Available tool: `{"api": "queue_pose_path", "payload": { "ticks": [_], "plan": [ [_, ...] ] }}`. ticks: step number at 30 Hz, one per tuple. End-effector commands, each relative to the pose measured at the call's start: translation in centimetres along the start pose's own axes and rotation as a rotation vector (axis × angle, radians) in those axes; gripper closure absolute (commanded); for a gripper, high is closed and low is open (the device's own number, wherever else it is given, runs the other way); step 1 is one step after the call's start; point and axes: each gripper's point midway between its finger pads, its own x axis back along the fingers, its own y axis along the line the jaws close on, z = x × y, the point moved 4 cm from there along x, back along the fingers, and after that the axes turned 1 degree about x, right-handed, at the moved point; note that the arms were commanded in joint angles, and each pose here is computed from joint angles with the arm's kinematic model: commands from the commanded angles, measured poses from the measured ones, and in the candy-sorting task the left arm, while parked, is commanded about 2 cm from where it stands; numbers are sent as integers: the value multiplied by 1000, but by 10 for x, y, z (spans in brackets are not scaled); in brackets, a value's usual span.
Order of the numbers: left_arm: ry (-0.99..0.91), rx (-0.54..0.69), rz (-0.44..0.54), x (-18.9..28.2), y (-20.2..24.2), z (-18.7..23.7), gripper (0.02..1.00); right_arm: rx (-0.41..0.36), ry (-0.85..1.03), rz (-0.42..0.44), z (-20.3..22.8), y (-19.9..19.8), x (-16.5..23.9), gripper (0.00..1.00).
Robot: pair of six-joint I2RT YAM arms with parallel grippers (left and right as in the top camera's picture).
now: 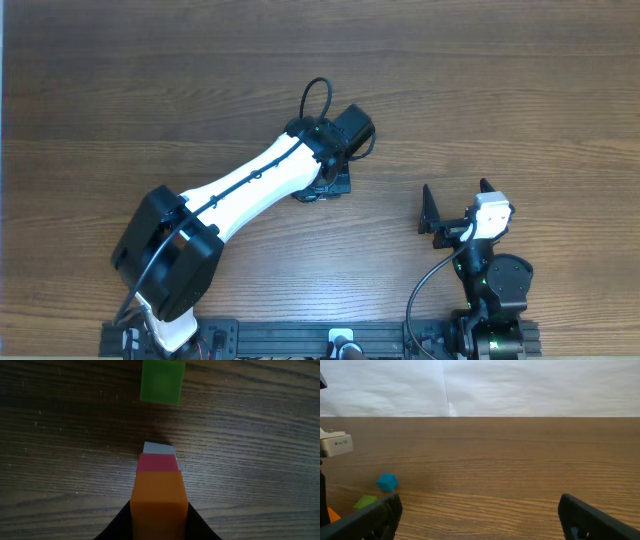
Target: Stack Cubes
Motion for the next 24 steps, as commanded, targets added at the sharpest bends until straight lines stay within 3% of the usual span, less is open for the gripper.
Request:
{"api": "queue_pose_path", "payload": {
  "ticks": [1, 24],
  "plan": [
    [13, -18, -2, -5, -3, 1, 853, 3, -4, -17, 1, 3, 0, 9],
    [11, -18, -4, -5, -3, 1, 680, 3, -4, -17, 1, 3, 0, 9]
  ]
}}
